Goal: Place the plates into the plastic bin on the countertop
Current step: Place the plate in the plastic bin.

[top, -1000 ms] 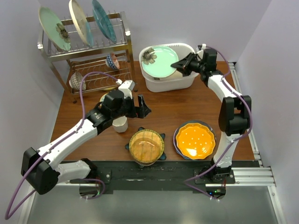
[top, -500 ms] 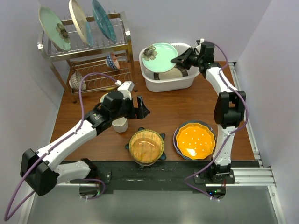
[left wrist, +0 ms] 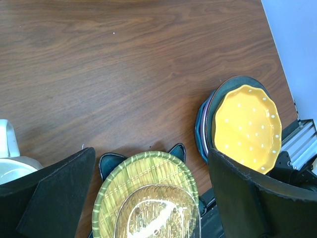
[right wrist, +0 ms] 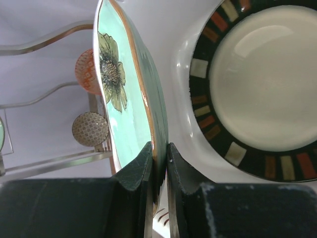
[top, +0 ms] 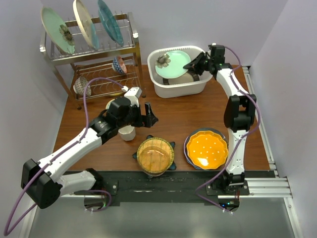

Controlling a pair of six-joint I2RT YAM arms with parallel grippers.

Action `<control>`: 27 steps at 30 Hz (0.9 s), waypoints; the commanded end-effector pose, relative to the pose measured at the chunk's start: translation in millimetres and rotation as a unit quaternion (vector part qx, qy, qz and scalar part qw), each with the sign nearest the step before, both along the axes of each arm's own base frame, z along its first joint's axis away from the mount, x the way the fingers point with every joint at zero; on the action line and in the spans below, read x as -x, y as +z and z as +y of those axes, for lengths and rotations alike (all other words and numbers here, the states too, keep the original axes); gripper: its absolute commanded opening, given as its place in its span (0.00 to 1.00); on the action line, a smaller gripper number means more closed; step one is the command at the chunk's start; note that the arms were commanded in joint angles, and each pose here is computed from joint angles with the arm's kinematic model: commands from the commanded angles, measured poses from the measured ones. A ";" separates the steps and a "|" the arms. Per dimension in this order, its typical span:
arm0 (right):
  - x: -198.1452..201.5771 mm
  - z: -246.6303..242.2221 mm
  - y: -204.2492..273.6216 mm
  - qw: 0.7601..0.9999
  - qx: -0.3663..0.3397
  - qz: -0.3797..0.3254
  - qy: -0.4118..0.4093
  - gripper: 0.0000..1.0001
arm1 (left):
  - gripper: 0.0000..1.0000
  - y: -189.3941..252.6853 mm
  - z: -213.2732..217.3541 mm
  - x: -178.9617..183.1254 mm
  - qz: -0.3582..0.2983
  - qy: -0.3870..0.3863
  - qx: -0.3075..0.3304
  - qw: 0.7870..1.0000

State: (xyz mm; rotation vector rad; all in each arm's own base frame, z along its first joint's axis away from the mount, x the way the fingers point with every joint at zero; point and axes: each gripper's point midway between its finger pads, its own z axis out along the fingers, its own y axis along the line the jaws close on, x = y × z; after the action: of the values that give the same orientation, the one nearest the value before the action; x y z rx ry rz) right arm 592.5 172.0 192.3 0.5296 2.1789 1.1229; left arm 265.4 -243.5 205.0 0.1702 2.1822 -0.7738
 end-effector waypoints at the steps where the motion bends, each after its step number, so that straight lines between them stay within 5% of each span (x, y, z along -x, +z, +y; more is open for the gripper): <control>1: -17.4 -0.8 59.4 0.997 -0.015 -0.077 -0.001 0.00 | 1.00 14.5 1.9 -5.2 -0.028 -0.003 0.002 1.000; 27: -40.2 -17.3 -6.6 0.999 0.026 -0.026 -0.022 0.00 | 1.00 7.4 2.5 -7.4 -0.022 -0.001 -0.009 1.000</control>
State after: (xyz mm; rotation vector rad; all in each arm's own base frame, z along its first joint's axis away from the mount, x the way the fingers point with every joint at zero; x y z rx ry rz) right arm 617.0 152.8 124.6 0.6244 2.2894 0.9729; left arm 264.7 -242.6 202.3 0.1796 2.1913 -0.7640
